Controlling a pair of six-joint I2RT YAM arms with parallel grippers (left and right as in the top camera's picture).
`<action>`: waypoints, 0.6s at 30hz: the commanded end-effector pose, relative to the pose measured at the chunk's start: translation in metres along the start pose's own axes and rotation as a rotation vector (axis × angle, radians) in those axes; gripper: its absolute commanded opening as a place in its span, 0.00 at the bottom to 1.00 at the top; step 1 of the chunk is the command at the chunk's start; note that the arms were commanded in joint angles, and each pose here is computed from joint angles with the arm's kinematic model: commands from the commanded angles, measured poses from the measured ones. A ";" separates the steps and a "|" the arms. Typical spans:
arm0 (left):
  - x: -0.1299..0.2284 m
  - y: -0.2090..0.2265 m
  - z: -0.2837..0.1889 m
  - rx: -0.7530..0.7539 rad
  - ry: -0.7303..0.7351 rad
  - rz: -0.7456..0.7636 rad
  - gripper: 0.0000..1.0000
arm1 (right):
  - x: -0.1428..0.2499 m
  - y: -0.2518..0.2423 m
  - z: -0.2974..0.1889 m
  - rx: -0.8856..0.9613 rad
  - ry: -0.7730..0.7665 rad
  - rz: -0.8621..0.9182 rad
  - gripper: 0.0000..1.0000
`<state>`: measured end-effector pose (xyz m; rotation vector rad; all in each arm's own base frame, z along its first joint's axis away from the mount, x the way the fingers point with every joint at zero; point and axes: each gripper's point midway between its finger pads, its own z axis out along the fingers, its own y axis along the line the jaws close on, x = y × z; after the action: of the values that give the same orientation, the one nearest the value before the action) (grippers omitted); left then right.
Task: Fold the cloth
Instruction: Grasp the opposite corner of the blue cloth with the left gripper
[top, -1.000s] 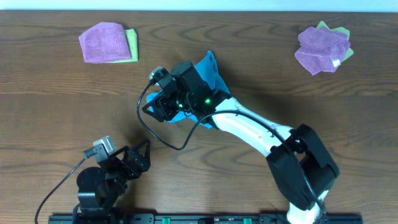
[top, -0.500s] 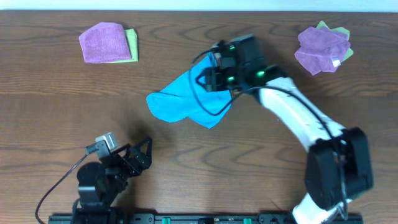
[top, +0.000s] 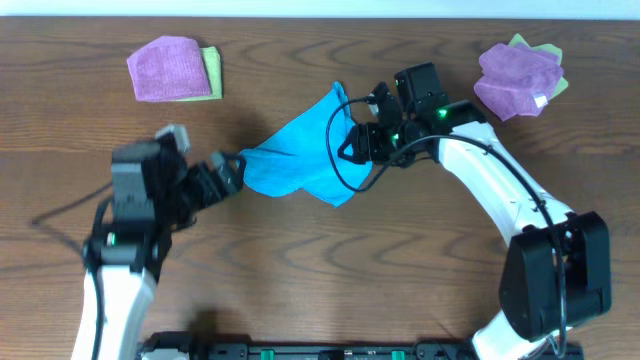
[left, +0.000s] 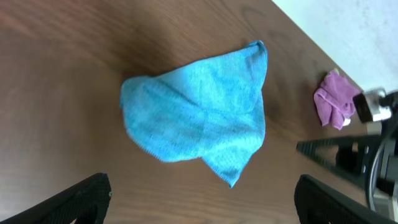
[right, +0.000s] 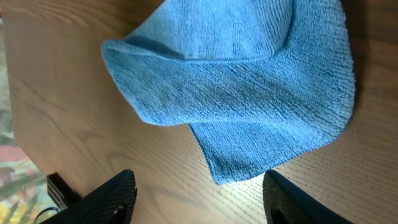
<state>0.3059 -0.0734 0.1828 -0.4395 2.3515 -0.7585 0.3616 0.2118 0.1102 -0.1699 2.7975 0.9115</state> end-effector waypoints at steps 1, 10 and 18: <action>0.004 0.000 0.019 0.021 0.093 -0.008 0.95 | 0.015 -0.011 0.005 0.000 0.035 0.023 0.66; 0.017 0.025 0.075 0.004 0.228 -0.171 0.95 | 0.045 -0.028 0.041 -0.116 0.038 0.238 0.64; 0.011 0.026 0.094 0.032 0.221 -0.213 0.95 | 0.075 -0.036 0.058 -0.119 0.083 0.360 0.63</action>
<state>0.3524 -0.0950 0.0989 -0.6080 2.5282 -0.9519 0.3124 0.2070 0.0265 0.2331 2.8793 1.1241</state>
